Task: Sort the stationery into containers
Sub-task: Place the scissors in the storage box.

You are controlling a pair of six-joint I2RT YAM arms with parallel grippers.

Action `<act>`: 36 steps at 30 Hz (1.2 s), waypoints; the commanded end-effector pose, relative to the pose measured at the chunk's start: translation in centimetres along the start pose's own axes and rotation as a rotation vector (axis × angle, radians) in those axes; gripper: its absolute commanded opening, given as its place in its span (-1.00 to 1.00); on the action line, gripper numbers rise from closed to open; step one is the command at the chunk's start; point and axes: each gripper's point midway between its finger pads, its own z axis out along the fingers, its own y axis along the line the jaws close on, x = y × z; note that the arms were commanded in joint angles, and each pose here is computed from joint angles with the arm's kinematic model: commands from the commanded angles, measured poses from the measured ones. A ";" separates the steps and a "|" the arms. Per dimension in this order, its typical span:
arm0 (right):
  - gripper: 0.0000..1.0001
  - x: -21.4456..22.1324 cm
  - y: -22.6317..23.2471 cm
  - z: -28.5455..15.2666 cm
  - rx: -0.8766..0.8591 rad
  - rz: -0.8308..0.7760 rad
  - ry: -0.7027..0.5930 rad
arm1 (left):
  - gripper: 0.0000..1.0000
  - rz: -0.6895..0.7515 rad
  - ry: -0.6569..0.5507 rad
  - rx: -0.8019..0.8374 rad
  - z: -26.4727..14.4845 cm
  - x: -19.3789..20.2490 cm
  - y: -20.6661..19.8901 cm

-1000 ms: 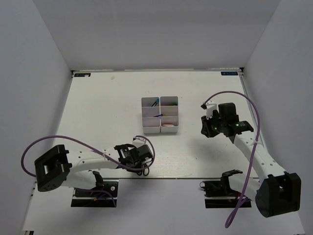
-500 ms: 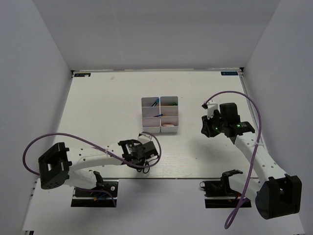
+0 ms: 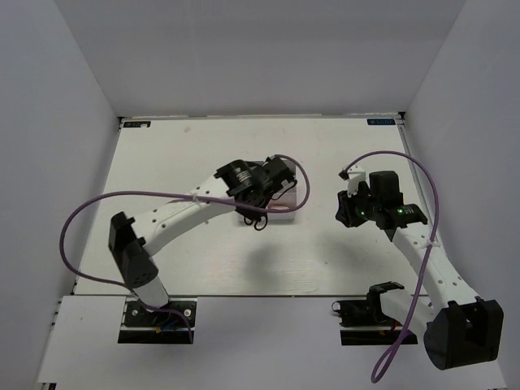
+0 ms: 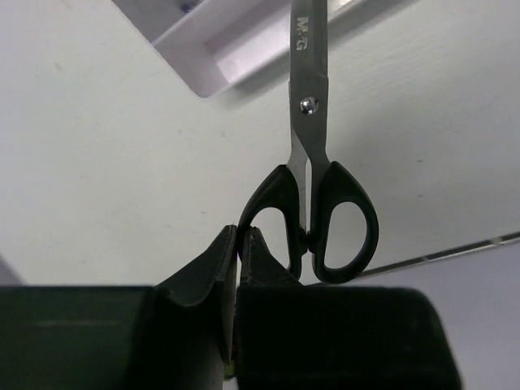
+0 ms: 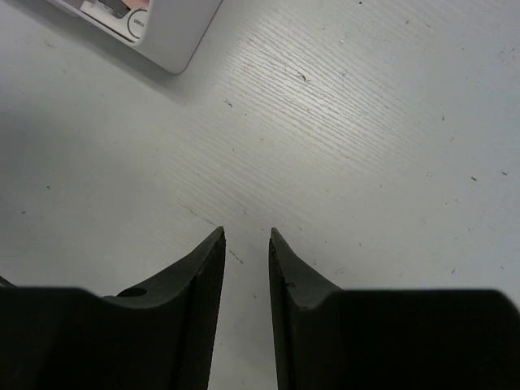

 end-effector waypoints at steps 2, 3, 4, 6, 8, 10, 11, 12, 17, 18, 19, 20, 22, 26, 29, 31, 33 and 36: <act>-0.36 -0.1 0.1 -0.3 -0.011 -0.004 -0.021 | -1.00 0.279 0.220 -0.221 -1.4 2.0 5.1; -0.36 -0.2 0.1 -0.3 -0.012 -0.008 -0.023 | -1.00 0.310 0.217 -0.271 -1.5 1.6 5.9; -0.36 -0.2 0.1 -0.3 -0.011 -0.010 -0.026 | -1.00 0.361 0.232 -0.292 -1.2 1.2 6.2; -0.36 -0.2 0.1 -0.3 -0.012 -0.012 -0.024 | -1.00 0.442 0.220 -0.359 -1.3 0.3 7.5; -0.36 -0.3 0.0 -0.4 -0.007 -0.012 -0.031 | -1.00 0.486 0.210 -0.419 -1.3 -0.2 8.3; -0.36 -0.2 0.0 -0.5 -0.008 -0.012 -0.032 | -1.00 0.552 0.206 -0.441 -1.6 -0.3 9.1; -0.36 -0.2 0.0 -0.5 -0.008 -0.012 -0.032 | -1.00 0.590 0.206 -0.477 -1.2 -0.3 9.5; -0.36 -0.3 0.1 -0.5 -0.010 -0.014 -0.035 | -1.00 0.645 0.210 -0.505 -1.4 -0.5 10.1; -0.36 -0.4 -0.1 -0.5 -0.007 -0.013 -0.040 | -1.00 0.754 0.182 -0.538 -2.4 -0.8 11.2; -0.36 -0.3 0.0 -0.5 -0.009 -0.012 -0.038 | -1.00 0.787 0.180 -0.527 -2.2 -0.4 10.8; -0.36 -0.4 -0.1 -0.5 -0.008 -0.011 -0.038 | -1.00 0.837 0.177 -0.515 -2.6 -0.1 11.1; -0.36 -0.3 -0.1 -0.6 -0.007 -0.008 -0.038 | -1.00 0.854 0.157 -0.504 -2.5 -0.1 10.7; -0.36 -0.3 -0.1 -0.5 -0.005 -0.010 -0.038 | -1.00 0.943 0.156 -0.476 -2.4 0.7 10.5; -0.36 -0.2 -0.1 -0.5 -0.008 -0.006 -0.038 | -1.00 1.072 0.125 -0.413 -2.2 1.4 9.2; -0.36 -0.3 -0.2 -0.5 -0.007 -0.006 -0.036 | -1.00 1.154 0.111 -0.384 -2.0 1.3 8.7; -0.36 -0.2 -0.1 -0.5 -0.008 -0.004 -0.033 | -1.00 1.215 0.106 -0.369 -1.3 1.1 8.3; -0.36 -0.1 -0.2 -0.5 -0.004 0.000 -0.032 | -1.00 1.274 0.078 -0.366 -0.8 0.2 8.0; -0.36 -0.3 -0.3 -0.5 -0.002 0.000 -0.036 | -1.00 1.332 0.078 -0.349 -0.1 -0.5 7.8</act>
